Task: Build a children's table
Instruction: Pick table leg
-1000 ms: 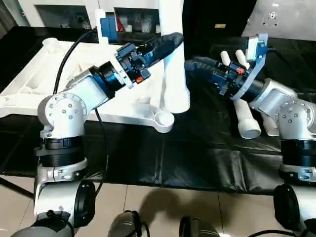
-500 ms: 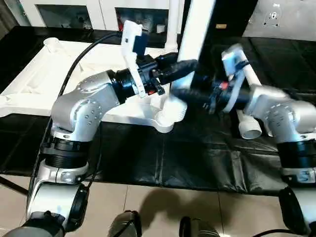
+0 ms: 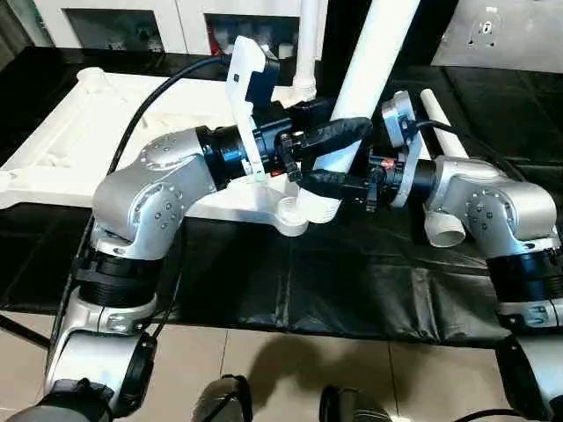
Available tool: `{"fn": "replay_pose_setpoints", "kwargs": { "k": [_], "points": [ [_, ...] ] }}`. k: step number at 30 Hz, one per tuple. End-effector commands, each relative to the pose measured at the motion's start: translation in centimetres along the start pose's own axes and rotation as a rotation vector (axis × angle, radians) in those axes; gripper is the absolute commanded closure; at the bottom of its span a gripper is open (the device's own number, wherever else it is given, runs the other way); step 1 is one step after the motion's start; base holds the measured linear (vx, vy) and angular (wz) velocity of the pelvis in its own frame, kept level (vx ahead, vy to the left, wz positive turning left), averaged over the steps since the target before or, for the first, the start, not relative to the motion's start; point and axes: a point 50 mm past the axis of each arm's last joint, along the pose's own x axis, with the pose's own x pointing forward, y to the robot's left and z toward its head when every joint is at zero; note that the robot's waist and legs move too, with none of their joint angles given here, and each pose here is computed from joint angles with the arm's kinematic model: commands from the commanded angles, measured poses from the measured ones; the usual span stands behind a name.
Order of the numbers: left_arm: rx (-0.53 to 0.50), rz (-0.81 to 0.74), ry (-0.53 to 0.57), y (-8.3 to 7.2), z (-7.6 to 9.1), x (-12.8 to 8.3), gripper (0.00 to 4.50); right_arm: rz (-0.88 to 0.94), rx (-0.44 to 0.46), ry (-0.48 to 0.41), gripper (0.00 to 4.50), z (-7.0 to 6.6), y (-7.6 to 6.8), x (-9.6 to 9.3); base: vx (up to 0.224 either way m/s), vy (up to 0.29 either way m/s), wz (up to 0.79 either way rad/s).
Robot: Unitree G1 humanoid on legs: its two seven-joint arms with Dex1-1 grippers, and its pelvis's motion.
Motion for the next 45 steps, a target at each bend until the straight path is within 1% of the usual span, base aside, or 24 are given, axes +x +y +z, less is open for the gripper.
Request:
{"fn": "replay_pose_setpoints", "kwargs": {
  "k": [1,5,13,15,18,21,31,39,45],
  "points": [
    [0.036,-0.04,0.001,-0.6,0.3,0.3,2.62,0.009,-0.023,-0.011,1.03,0.6,0.1,0.0,0.0,0.0,0.0],
    [0.04,-0.032,0.003,-0.5,0.2,0.3,2.62,0.023,-0.027,-0.018,1.37,0.7,0.2,-0.1,0.0,0.0,0.0],
    [0.041,-0.019,0.01,-0.2,0.0,0.2,2.62,0.039,-0.028,-0.05,1.37,1.1,0.4,-0.4,0.0,0.0,0.0],
    [0.043,-0.019,0.012,-0.2,0.0,0.1,2.62,0.042,-0.013,-0.062,1.37,1.1,0.4,-0.4,0.0,0.0,0.0],
    [0.043,-0.021,0.011,-0.3,-0.1,0.2,2.62,0.045,-0.013,-0.051,1.01,0.9,0.4,-0.3,0.0,0.0,0.0],
    [0.043,-0.022,0.011,-0.3,-0.1,0.2,2.62,0.027,-0.024,-0.048,0.79,0.9,0.3,-0.3,0.0,0.0,0.0],
    [0.047,-0.027,0.014,-0.3,-0.1,0.2,2.62,0.026,-0.019,-0.029,0.77,0.6,0.2,-0.4,0.0,0.0,0.0],
    [0.05,-0.027,0.012,-0.3,0.1,0.3,2.62,0.016,-0.025,0.003,0.77,0.1,0.2,-0.3,0.0,0.0,0.0],
    [0.047,-0.037,0.012,-0.4,0.1,0.3,2.62,0.017,-0.019,-0.004,0.77,0.2,0.2,-0.3,0.0,0.0,0.0]
  ]
}}
